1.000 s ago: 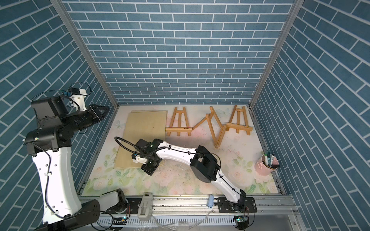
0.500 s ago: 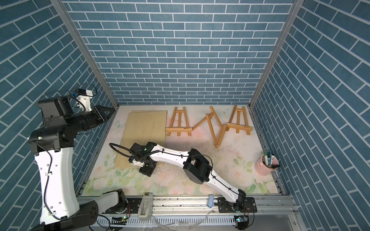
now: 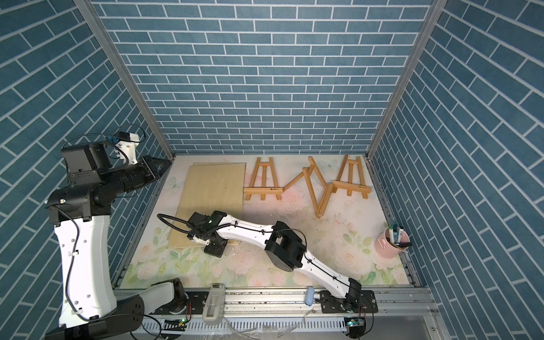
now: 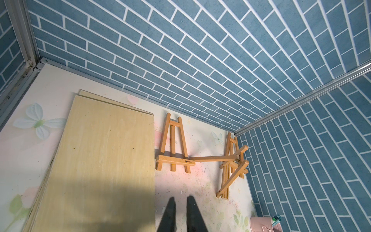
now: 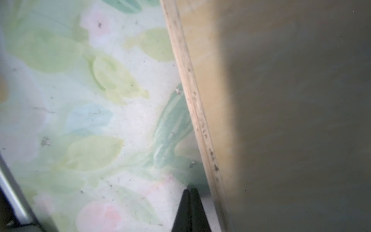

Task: Disassemble the easel
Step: Adjust the drawing board.

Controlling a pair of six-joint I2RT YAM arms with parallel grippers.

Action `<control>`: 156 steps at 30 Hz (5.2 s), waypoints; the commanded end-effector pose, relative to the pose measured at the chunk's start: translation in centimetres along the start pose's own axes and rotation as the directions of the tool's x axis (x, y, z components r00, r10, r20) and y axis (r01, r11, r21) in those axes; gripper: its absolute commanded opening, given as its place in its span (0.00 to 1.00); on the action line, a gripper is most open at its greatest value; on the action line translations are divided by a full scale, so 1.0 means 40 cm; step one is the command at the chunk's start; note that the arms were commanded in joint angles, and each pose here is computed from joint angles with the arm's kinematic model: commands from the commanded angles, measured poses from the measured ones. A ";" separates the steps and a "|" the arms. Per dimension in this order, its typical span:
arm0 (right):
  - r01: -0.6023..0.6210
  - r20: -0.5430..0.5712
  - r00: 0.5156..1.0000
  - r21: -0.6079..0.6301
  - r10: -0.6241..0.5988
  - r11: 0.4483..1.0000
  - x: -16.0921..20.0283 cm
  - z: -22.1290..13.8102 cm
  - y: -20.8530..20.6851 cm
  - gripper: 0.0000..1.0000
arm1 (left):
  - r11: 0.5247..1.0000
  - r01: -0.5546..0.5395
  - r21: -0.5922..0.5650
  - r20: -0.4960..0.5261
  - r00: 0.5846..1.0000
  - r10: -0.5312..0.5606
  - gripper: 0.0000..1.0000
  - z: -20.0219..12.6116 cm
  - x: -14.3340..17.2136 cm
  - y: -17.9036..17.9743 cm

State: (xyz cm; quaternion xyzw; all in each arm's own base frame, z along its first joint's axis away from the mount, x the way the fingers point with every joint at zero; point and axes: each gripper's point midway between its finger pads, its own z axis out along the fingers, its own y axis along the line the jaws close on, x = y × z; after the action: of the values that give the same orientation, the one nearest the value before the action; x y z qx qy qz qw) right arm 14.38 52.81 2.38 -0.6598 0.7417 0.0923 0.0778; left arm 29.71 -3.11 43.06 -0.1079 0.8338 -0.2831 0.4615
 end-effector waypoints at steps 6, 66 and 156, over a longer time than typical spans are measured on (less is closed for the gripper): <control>0.061 -0.057 0.997 0.122 -0.054 0.991 0.022 0.042 -0.049 0.01 | 1.000 -0.016 0.007 -0.012 1.000 0.016 0.14 0.006 0.008 -0.001; 0.042 -0.004 0.999 0.238 -0.042 0.970 -0.020 0.056 -0.182 0.01 | 1.000 -0.016 -0.011 -0.037 0.999 0.016 0.14 -0.010 0.038 0.005; -0.396 -0.017 0.916 0.108 0.400 0.912 0.210 -0.065 -0.242 0.01 | 0.660 0.135 -0.739 -0.412 0.684 -0.602 0.09 0.222 0.576 0.960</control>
State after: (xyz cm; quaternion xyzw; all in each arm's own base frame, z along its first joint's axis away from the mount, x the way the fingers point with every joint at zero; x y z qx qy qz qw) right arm 23.36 42.64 2.95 -0.5057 0.8567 0.0456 0.0912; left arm 27.44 14.57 1.47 -0.3420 0.9358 -0.0829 0.0198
